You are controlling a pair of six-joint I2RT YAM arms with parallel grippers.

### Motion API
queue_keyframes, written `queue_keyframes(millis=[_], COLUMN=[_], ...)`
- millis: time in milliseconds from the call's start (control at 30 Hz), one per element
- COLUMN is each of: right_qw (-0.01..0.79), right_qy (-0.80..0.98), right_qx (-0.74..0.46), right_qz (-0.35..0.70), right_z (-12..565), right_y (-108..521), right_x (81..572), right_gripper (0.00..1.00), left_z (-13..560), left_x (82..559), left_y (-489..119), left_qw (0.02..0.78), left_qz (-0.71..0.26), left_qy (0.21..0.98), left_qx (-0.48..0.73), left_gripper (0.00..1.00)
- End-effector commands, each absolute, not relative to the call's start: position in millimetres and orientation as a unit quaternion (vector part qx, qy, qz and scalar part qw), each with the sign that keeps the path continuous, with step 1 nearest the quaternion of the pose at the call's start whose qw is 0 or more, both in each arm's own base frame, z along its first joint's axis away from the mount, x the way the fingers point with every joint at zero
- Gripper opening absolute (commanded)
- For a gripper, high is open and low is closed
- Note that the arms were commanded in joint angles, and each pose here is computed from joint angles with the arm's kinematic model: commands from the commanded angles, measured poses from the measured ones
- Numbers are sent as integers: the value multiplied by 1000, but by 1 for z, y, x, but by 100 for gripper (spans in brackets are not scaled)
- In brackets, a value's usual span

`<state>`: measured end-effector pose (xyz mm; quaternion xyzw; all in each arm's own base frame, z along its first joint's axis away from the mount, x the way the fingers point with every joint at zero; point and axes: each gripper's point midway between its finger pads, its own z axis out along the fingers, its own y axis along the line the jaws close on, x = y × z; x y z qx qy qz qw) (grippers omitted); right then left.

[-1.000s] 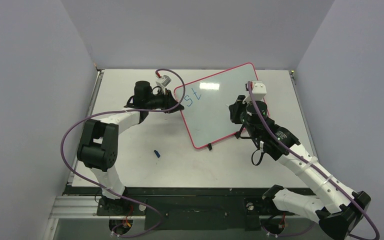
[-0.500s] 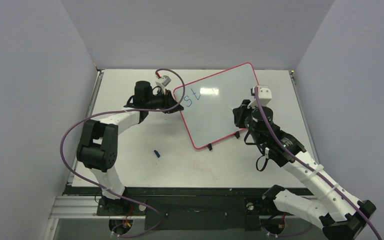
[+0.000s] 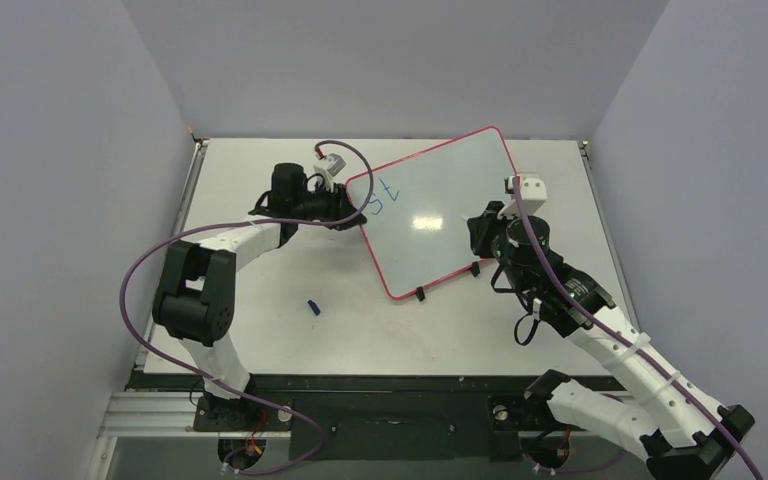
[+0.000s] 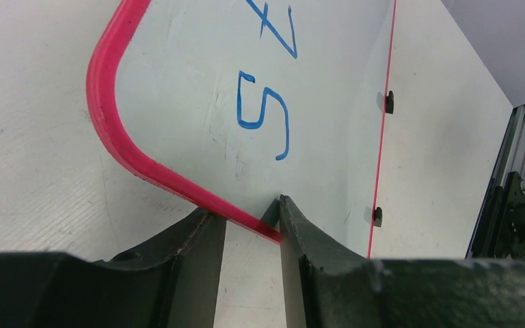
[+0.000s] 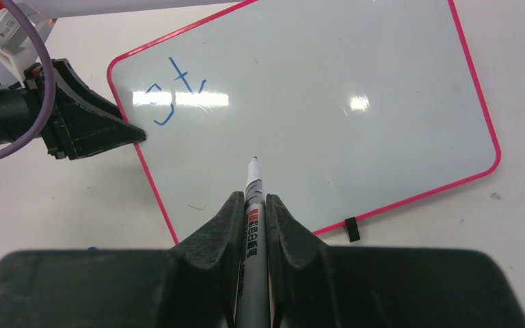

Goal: Write a sentence on the whiteboard

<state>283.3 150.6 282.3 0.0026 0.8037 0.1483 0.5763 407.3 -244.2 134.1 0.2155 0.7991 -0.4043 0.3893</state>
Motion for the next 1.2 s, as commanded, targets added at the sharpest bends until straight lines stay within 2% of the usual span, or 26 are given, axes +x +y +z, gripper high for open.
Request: queue_keyframes(millis=[0,733,933,1167], right_qw=[590,591,593,594], right_qy=[794,793,791,790], right_qx=[12,13,15,13], right_qz=[147,147,150,153], right_z=[288,290,292,295], right_y=[146,146,145,146], right_x=[285,288,286,285], right_gripper=[0,0,0,0], left_z=[132,148,174,229], left_x=[413,417,425,430], left_y=[-234,-230,-217,-203], left_qw=[401,410,426,473], left_qz=[-364,-360,-353,-364], left_qy=[809,811,811,779], left_qx=[228,212,187,191], left_gripper=[30,53,54,55])
